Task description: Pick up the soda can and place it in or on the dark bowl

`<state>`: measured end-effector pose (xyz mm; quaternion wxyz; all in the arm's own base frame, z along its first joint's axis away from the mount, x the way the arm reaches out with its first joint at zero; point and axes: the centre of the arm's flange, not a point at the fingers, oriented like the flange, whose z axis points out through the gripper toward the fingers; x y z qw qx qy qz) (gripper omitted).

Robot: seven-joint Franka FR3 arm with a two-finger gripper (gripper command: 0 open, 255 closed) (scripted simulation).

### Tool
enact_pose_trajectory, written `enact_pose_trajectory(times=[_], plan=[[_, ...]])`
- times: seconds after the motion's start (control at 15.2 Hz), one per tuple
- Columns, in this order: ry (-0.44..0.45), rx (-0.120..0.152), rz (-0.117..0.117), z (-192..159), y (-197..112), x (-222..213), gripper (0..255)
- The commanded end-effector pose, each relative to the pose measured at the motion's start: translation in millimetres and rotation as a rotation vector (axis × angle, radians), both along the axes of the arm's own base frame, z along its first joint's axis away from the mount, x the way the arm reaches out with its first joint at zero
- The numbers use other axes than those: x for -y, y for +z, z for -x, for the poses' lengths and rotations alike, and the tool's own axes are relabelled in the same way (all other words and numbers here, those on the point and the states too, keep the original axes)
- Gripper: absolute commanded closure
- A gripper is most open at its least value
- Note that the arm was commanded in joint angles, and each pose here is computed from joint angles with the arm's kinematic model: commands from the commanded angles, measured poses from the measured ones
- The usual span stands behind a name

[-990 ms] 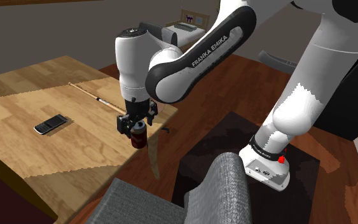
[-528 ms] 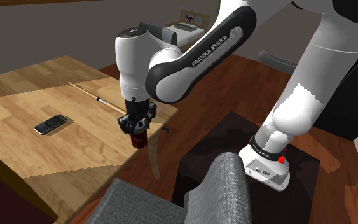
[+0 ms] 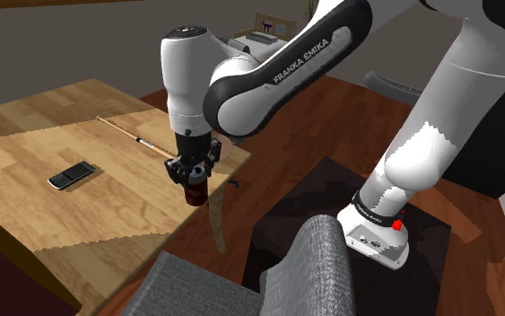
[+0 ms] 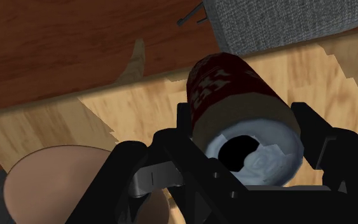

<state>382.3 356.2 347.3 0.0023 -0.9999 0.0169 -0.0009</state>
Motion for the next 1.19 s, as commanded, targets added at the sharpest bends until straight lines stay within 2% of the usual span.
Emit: enact_pose_trajectory(times=[0.0, 1.12], plan=[[0.000, 0.000, 0.000, -1.4, 11.3, 0.2, 255], [0.000, 0.000, 0.000, -1.4, 99.6, 0.2, 255]])
